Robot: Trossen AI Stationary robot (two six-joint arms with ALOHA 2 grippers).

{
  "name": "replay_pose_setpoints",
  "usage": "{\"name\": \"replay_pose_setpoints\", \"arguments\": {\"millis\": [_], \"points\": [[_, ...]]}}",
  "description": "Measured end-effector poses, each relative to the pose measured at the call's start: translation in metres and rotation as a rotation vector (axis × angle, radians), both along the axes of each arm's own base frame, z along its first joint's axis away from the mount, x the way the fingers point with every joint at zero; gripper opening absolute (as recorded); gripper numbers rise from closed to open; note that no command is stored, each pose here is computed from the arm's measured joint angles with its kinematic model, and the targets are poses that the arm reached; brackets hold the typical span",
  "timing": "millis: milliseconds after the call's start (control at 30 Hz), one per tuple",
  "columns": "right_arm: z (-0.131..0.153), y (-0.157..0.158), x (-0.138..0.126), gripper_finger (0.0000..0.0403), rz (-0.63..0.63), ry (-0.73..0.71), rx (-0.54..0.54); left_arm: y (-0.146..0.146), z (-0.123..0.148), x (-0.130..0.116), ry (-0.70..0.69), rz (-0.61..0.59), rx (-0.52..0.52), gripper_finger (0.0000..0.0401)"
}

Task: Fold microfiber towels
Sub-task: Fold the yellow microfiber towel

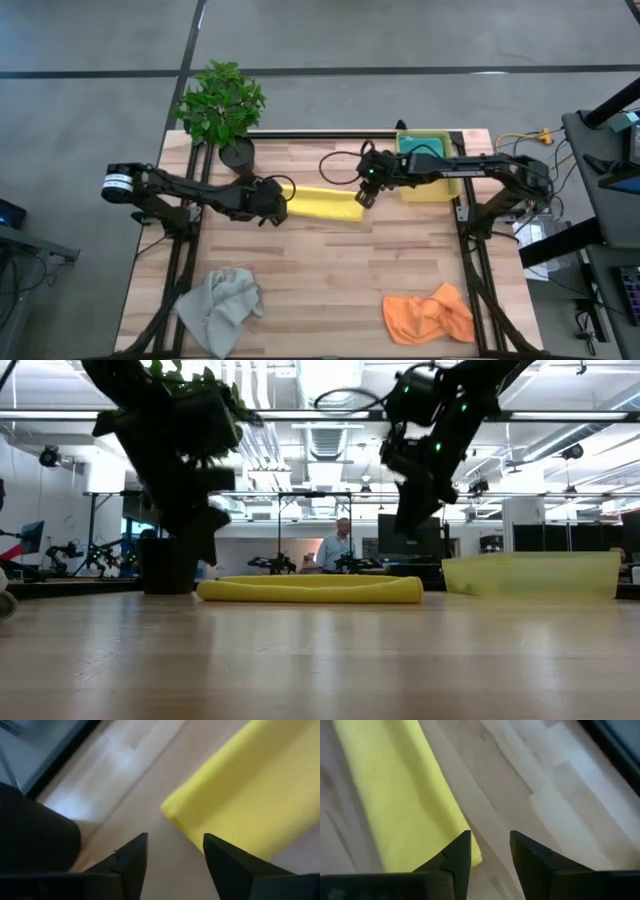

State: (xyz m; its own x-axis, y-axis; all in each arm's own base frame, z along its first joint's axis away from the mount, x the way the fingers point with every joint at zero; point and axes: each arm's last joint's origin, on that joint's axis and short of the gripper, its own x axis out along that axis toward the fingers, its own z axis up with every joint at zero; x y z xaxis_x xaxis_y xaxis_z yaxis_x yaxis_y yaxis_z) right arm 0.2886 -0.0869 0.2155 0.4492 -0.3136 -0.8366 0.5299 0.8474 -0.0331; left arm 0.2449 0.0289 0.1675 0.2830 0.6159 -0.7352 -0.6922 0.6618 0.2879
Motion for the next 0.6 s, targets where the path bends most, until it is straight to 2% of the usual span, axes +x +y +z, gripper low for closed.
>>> {"name": "replay_pose_setpoints", "arguments": {"millis": [100,200,367,433,600], "points": [[0.013,0.006,-0.004,0.0134,-0.015,-0.062,0.029,0.001,-0.01,-0.007,0.052,0.087,-0.002,0.0136],[0.026,0.016,-0.008,0.0131,-0.018,-0.127,0.053,0.001,-0.019,-0.01,0.048,0.21,0.002,0.0088],[0.047,0.035,-0.016,0.0121,0.01,-0.213,0.059,0.001,-0.039,0.002,0.009,0.24,-0.05,0.001],[0.054,0.043,-0.02,0.0117,0.023,-0.244,0.062,-0.001,-0.046,0.013,-0.024,0.203,-0.102,0.0007],[0.063,0.057,-0.032,0.0107,0.055,-0.247,0.076,-0.012,-0.052,0.037,-0.08,0.148,-0.146,0.0012]]}}
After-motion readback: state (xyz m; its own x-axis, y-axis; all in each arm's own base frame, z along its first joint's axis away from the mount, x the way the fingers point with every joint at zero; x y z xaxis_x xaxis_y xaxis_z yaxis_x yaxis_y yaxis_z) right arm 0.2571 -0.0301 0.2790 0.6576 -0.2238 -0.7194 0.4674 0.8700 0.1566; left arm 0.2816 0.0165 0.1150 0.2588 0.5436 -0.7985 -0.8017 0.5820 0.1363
